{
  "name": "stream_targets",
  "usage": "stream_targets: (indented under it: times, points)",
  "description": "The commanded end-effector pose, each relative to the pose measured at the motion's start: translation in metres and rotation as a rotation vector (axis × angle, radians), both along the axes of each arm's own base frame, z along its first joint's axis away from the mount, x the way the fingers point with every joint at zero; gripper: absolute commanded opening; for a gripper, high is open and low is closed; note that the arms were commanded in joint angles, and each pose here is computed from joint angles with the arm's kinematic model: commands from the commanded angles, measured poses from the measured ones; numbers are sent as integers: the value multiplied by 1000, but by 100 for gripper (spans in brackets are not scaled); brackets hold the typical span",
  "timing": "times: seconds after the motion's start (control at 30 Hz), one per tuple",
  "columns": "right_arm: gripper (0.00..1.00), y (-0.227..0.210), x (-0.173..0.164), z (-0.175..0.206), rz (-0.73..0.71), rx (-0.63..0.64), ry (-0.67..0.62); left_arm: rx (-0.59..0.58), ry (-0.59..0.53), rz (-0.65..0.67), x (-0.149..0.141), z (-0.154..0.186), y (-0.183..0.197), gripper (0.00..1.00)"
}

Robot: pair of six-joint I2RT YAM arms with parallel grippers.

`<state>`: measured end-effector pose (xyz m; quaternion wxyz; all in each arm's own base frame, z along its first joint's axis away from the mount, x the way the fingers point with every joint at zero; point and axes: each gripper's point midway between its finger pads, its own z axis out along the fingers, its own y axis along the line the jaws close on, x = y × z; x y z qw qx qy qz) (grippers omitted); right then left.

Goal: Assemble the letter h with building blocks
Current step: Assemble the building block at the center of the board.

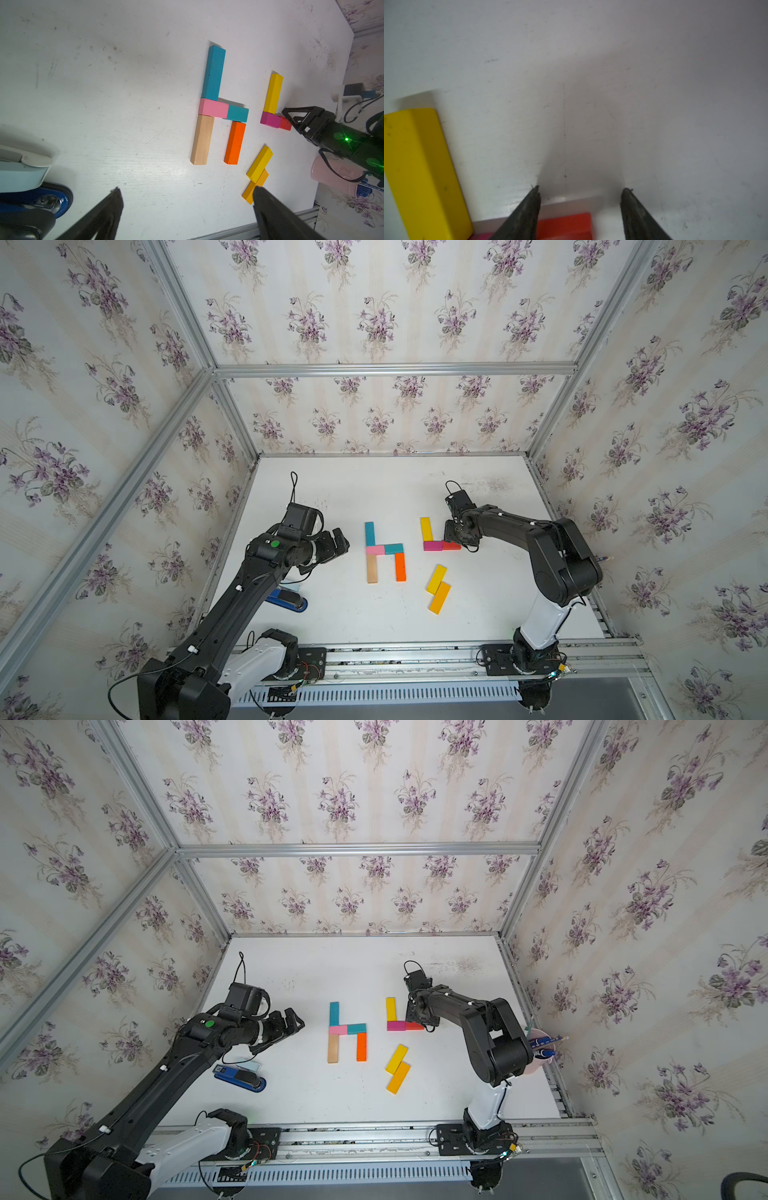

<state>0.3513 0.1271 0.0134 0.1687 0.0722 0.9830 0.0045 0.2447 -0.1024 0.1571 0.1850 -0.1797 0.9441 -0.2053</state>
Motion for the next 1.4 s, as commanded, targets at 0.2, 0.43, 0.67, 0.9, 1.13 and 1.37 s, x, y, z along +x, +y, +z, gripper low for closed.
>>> stream_targets:
  times: [0.2, 0.43, 0.67, 0.9, 1.13, 1.37]
  points:
    - [63, -2, -9, -1, 0, -13, 41, 0, -10, -6, 0, 1, 0, 100]
    - [65, -2, 16, 34, -10, -48, -37, 1, -11, -7, 0, 2, 0, 100]
    - [69, 1, 17, 66, -11, 8, -106, -2, -20, -6, 1, 5, 0, 100]
    - [83, 8, 4, 44, -15, 204, -59, -5, -20, -10, -1, 6, 0, 100]
    - [86, 21, -5, 24, -2, 291, 0, 0, -23, -9, -1, 7, 1, 100]
    - [86, 21, -10, 17, -17, 300, 10, 0, -23, -12, 2, 8, -1, 100]
